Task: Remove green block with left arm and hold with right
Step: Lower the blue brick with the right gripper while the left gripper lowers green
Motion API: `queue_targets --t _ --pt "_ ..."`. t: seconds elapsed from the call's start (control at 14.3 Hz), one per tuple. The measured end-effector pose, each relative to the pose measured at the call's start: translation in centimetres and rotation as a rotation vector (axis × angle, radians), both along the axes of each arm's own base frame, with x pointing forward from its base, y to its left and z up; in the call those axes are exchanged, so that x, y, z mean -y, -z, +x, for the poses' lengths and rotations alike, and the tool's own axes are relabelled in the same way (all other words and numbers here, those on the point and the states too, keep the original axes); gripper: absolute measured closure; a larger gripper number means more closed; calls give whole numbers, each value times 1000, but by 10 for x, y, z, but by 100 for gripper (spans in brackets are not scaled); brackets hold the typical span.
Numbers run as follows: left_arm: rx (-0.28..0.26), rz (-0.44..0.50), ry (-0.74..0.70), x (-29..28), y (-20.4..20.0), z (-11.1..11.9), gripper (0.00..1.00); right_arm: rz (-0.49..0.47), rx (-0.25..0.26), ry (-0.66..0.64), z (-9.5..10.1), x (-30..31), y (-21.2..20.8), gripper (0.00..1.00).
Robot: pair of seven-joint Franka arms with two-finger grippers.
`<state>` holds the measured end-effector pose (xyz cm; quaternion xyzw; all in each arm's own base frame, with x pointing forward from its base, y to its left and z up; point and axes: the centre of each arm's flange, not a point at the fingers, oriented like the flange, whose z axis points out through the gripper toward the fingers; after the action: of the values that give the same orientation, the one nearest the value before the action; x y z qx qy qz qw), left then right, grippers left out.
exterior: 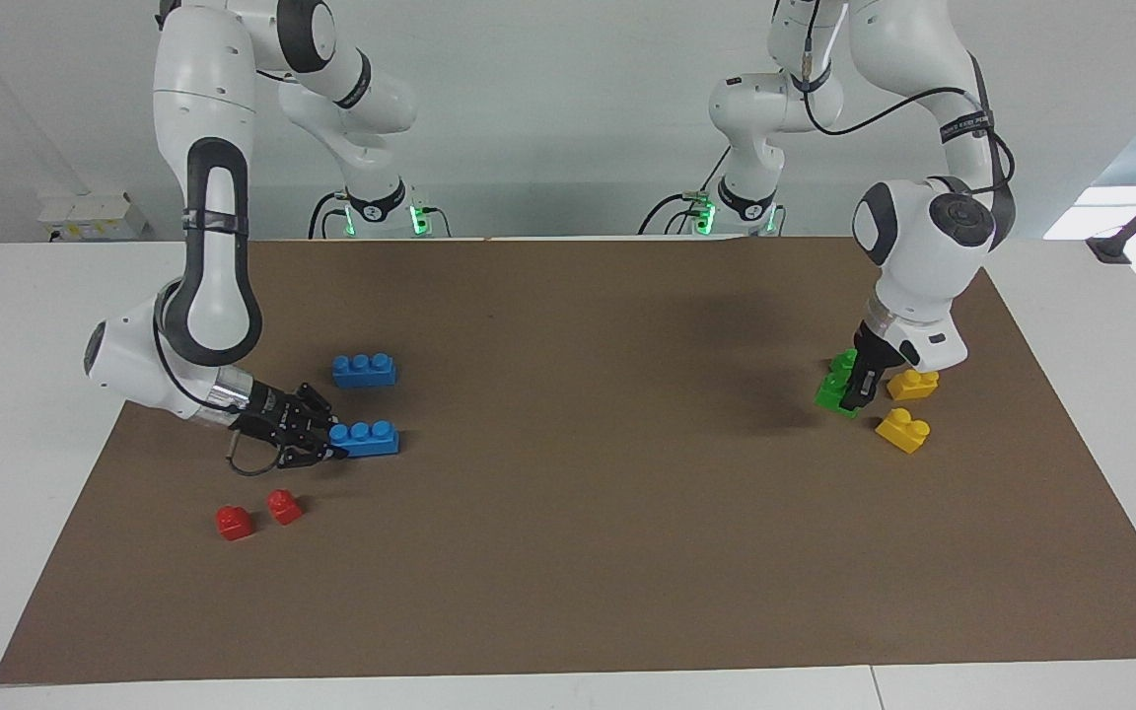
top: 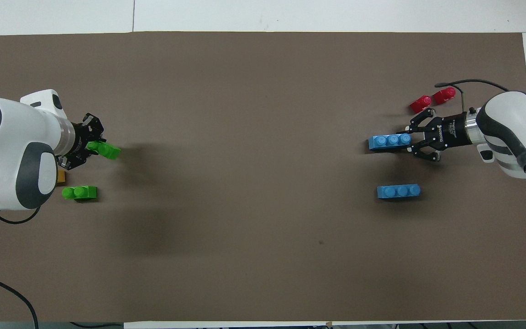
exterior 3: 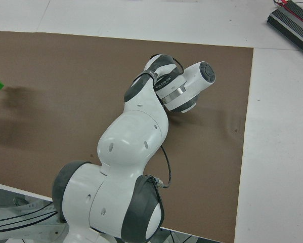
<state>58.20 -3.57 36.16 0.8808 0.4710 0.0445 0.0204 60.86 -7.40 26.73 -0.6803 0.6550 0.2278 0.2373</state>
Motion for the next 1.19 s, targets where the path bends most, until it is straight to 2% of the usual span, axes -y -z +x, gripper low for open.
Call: queue_targets --t 0.42,0.56,0.77,0.84,0.91,1.19 --pt "4 -3 -3 -2 30 7 65 3 1 -11 1 -7 0 65" --pt "3 -4 -5 -3 39 9 65 4 1 -11 1 -10 -2 49" --pt "4 -1 30 -5 41 9 64 1 12 26 8 -13 -27 16" --pt "3 2 51 -6 41 9 60 1 26 39 11 -15 -44 4" --pt "2 3 67 -6 41 9 60 0 45 39 14 -17 -66 0" --pt "-15 12 138 -10 33 11 19 -118 159 -80 11 -30 -165 0"
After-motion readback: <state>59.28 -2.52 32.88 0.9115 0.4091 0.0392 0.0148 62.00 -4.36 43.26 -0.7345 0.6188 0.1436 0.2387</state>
